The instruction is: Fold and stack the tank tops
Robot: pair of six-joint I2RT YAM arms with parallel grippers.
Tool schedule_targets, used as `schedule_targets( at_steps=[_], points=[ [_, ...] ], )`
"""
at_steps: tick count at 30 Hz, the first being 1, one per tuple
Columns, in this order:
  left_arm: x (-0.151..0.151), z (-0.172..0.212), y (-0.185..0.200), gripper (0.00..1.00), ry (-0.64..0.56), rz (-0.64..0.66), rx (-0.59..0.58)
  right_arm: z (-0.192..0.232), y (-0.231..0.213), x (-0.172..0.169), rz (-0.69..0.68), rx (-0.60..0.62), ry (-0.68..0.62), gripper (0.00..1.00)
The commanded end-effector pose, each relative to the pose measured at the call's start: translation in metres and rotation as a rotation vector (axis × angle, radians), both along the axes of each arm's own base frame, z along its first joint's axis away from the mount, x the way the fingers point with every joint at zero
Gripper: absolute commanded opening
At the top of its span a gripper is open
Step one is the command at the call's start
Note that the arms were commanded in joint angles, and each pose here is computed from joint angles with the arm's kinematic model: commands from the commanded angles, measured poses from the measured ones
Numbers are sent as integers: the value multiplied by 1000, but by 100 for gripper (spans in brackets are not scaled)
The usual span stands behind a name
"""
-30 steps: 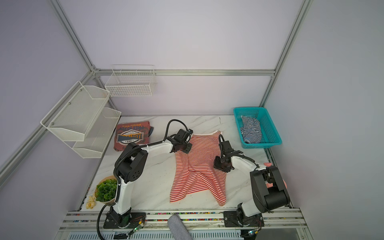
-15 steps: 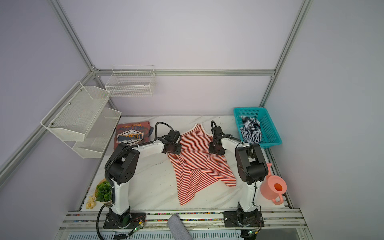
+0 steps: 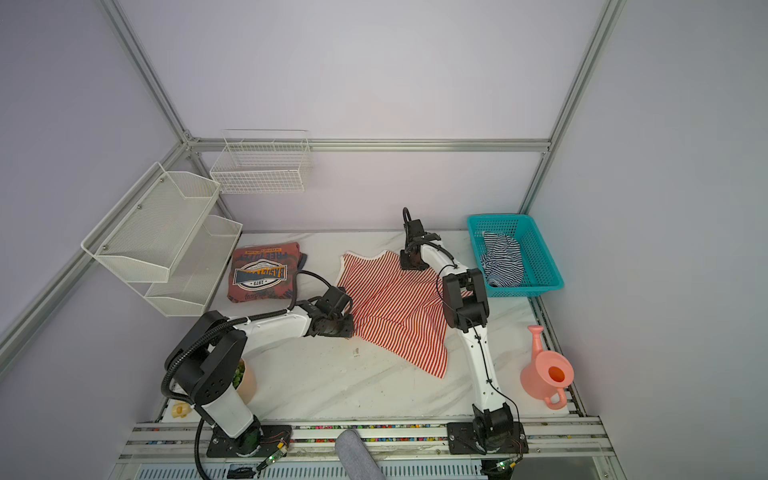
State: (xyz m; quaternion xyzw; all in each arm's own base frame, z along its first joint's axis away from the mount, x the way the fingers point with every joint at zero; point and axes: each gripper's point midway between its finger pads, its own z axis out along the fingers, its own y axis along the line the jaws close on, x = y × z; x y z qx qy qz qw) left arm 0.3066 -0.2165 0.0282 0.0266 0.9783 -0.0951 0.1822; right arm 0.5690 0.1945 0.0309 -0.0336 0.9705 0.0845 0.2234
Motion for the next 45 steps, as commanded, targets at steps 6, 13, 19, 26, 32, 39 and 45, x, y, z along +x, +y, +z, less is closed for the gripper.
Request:
schedule_targets(
  at_steps=[6, 13, 19, 26, 32, 39, 45],
  points=[
    [-3, 75, 25, 76, -53, 94, 96, -29, 24, -21, 158, -9, 104, 49],
    [-2, 166, 65, 78, -284, 186, 115, 52, 76, -70, 240, 43, -50, 53],
    [-23, 180, 113, 72, -342, 293, 149, 44, 145, -157, 378, 13, 3, 54],
    [-30, 169, 132, 67, -350, 338, 135, 16, 173, -204, 377, -54, 63, 54],
    [-19, 146, 123, 67, -288, 308, 178, 8, 134, -191, 245, -117, 63, 55],
    [-10, 86, 102, 57, -156, 270, 177, 40, 125, -160, 182, 10, 10, 56],
    [16, 65, 87, 56, -115, 267, 206, 51, 148, -160, 241, 121, 21, 56]
  ],
)
